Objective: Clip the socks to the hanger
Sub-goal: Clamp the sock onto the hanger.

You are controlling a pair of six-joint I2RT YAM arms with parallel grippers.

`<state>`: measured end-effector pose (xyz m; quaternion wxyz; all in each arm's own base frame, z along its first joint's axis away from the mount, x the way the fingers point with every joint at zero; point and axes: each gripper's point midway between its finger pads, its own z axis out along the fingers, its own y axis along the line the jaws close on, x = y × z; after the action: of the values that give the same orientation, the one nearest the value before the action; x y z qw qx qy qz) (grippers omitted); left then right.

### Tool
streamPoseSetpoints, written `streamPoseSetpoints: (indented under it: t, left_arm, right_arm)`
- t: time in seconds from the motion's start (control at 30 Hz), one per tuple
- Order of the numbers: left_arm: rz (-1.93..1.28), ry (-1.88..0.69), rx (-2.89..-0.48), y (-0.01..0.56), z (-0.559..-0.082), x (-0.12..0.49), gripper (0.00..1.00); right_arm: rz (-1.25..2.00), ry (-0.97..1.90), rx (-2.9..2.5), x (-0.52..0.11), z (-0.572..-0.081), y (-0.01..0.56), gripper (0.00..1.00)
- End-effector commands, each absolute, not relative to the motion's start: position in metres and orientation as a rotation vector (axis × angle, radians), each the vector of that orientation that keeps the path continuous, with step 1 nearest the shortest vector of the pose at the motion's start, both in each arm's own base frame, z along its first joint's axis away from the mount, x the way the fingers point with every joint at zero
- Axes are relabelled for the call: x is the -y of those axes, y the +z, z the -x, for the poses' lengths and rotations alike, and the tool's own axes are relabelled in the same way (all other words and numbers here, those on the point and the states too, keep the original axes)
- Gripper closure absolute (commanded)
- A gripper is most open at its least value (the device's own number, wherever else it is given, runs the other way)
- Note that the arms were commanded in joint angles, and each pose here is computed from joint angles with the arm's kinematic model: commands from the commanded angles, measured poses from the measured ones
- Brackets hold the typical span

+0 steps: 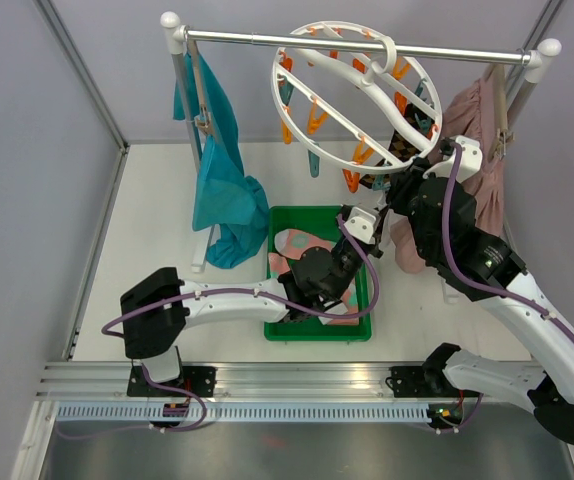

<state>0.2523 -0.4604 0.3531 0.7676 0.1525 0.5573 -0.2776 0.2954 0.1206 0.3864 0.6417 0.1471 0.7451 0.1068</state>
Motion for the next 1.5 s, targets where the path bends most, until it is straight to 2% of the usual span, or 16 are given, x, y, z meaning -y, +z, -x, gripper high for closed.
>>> streamPoseSetpoints:
  t: [0.0,0.53,1.13,1.23,1.27,1.33,1.37,1.47]
  left_arm:
    - [-0.266,-0.698,-1.13,0.392,-0.242,0.458,0.98]
    - [-0.248,-0.693,-1.113,0.405,-0.245,0.461,0.98]
    - [-0.293,-0.693,-1.15,0.387,-0.244,0.47,0.98]
    - [-0.301,-0.698,-1.147,0.388,-0.243,0.471,0.98]
    - [-0.307,-0.698,-1.15,0.387,-0.243,0.472,0.98]
    - [-0.315,-0.696,-1.153,0.386,-0.243,0.472,0.98]
    - [-0.316,-0.7,-1.156,0.386,-0.243,0.473,0.98]
    - [-0.331,-0.699,-1.17,0.383,-0.242,0.474,0.93]
  right_arm:
    - [-0.343,0.254,-1.677,-0.118,-0.295,0.392,1.0]
    - [-0.318,0.292,-1.671,-0.123,-0.292,0.396,1.0]
    - [-0.339,0.31,-1.65,-0.12,-0.289,0.402,1.0]
    - [-0.336,0.304,-1.652,-0.119,-0.289,0.401,0.89]
    - [-0.337,0.305,-1.651,-0.118,-0.288,0.401,0.8]
    - [-0.33,0.303,-1.652,-0.118,-0.287,0.401,0.69]
    - [-0.33,0.305,-1.649,-0.117,-0.286,0.402,0.57]
    - [-0.322,0.318,-1.647,-0.116,-0.282,0.404,0.4]
